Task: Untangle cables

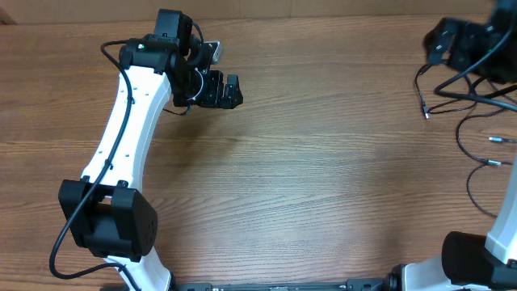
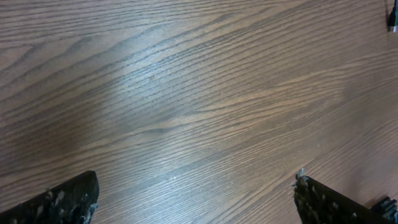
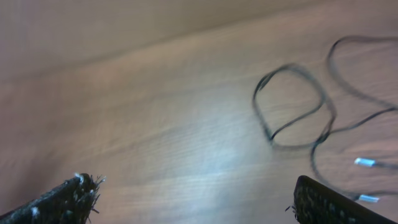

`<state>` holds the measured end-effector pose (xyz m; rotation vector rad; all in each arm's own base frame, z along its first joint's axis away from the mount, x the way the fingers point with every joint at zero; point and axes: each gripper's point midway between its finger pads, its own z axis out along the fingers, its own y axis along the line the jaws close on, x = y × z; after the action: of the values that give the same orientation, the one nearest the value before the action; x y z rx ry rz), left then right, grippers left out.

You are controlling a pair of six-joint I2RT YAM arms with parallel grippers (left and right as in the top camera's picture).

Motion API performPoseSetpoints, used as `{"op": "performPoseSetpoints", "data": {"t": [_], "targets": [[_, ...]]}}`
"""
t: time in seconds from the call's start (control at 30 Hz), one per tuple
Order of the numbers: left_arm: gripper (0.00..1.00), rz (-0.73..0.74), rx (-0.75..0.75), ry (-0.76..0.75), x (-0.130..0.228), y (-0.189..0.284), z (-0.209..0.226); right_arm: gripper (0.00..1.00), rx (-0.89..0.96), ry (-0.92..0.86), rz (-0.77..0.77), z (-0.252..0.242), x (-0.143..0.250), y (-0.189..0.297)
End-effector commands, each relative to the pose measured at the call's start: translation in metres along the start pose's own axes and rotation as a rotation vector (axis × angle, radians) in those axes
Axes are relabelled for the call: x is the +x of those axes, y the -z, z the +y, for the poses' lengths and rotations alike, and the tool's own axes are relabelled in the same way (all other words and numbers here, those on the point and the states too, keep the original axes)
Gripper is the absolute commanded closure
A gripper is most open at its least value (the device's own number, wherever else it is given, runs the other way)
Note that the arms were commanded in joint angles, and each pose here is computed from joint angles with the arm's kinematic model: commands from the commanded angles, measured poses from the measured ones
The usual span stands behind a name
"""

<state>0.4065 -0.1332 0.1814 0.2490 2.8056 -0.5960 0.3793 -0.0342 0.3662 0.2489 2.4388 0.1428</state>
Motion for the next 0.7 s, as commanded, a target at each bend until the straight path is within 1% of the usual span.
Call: {"op": "performPoseSetpoints", "data": {"t": [0.0, 0.07, 0.2, 0.67], "targets": [[0.00, -0.006, -0.002, -0.005, -0.003, 0.000, -0.001, 0.00, -0.030, 0.017, 0.058, 0.016, 0.015, 0.001], [0.00, -0.006, -0.002, -0.005, -0.003, 0.000, -0.001, 0.00, -0.034, 0.025, 0.093, 0.020, 0.024, 0.001], [0.00, -0.006, -0.002, -0.005, -0.003, 0.000, -0.001, 0.00, -0.033, 0.024, 0.114, 0.020, 0.029, 0.001], [0.00, -0.006, -0.002, -0.005, -0.003, 0.000, -0.001, 0.00, -0.033, 0.024, 0.113, 0.020, 0.029, 0.001]]}}
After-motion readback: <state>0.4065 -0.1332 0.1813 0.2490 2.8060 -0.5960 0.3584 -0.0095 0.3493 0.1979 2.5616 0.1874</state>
